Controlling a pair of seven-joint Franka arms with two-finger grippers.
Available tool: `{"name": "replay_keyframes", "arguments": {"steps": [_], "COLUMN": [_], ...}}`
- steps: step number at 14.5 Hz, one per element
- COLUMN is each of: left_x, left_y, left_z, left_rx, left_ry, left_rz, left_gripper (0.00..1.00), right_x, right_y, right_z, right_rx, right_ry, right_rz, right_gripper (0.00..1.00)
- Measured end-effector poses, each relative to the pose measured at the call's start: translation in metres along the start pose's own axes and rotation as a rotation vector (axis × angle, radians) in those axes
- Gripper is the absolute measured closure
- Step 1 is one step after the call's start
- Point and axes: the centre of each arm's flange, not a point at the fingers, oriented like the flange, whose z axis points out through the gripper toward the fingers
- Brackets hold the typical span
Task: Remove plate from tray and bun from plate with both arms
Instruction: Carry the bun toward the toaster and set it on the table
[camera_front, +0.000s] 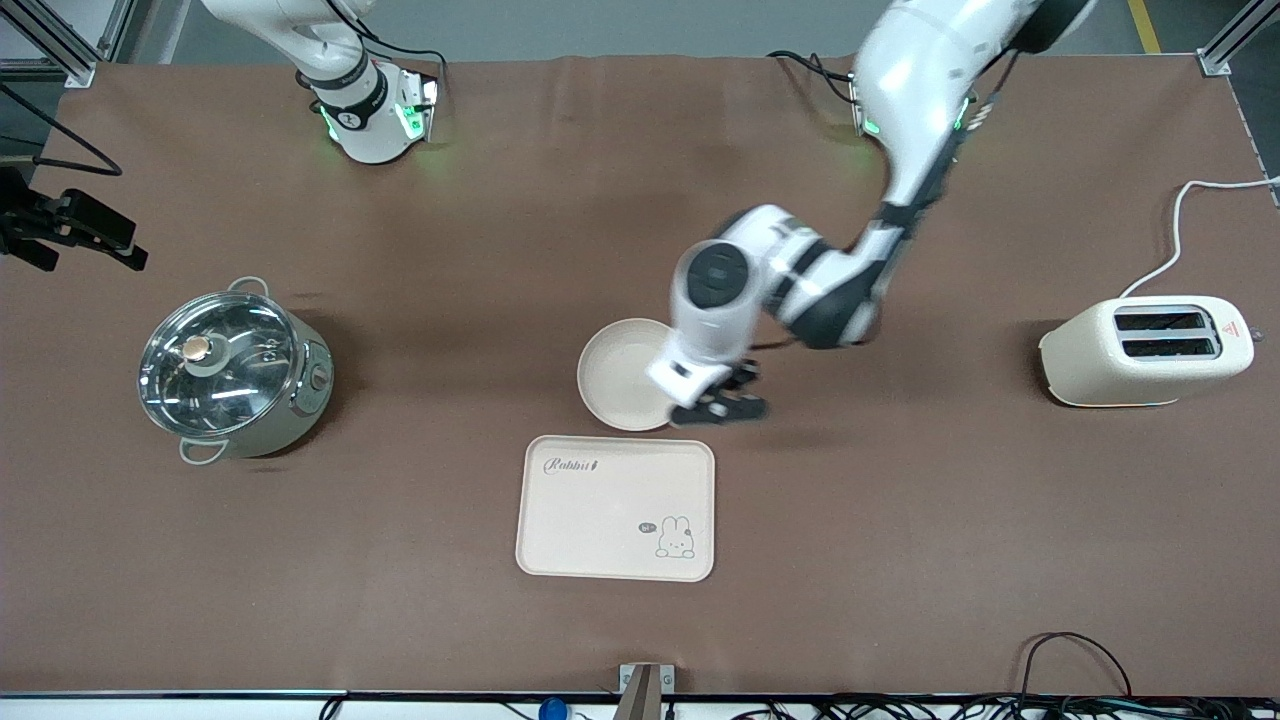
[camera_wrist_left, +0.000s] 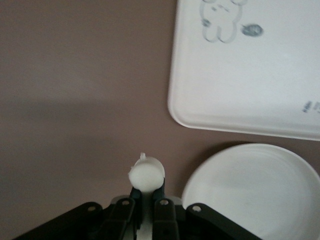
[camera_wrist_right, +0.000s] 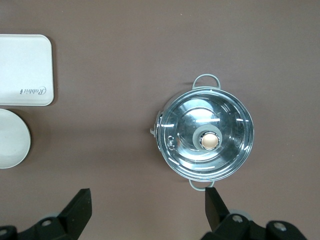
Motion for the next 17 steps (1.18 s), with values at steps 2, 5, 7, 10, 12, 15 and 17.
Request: {"name": "replay_keyframes", "arguments": {"steps": [2,5,7,10,12,15,17], "left_x": [0.036,0.058,0.058,0.049,0.047,0.048,0.054], "left_y": [-0.089,-0.181,-0.232,-0.271,-0.272,-0.265,-0.266], "left_z": [0.001,0.041,0.079,0.13,0.146,0.143,0.135], "left_rx": [0.008,-0.008,-0.031,-0.061,-0.069,-0.074,-0.076], "left_ry": [-0.019,-0.021,0.004,0.024,0.018,0.028,0.047], "left_rz": [0.008,0.045,0.065,0.062,0.065,0.073,0.071], "left_gripper": [0.91,0.92,0.92,0.88,0.74,0.45,0.27], "right_x": [0.0,0.0,0.0,0.0,0.001,0.001,0.002], "right_y": [-0.002,-0.004,-0.005,-0.007,-0.008,-0.009,-0.009], "right_z": [-0.003,-0.003,-0.003,-0.002,-0.002,-0.001,0.0], "right_rx": [0.0,0.0,0.0,0.0,0.0,0.0,0.0], "right_ry": [0.006,0.007,0.006,0.005,0.005,0.002,0.001], "right_rz": [-0.003,-0.007,-0.009,-0.013,-0.015,-0.016,-0.016], "right_gripper": [0.0,0.0,0.0,0.0,0.0,0.0,0.0]}}
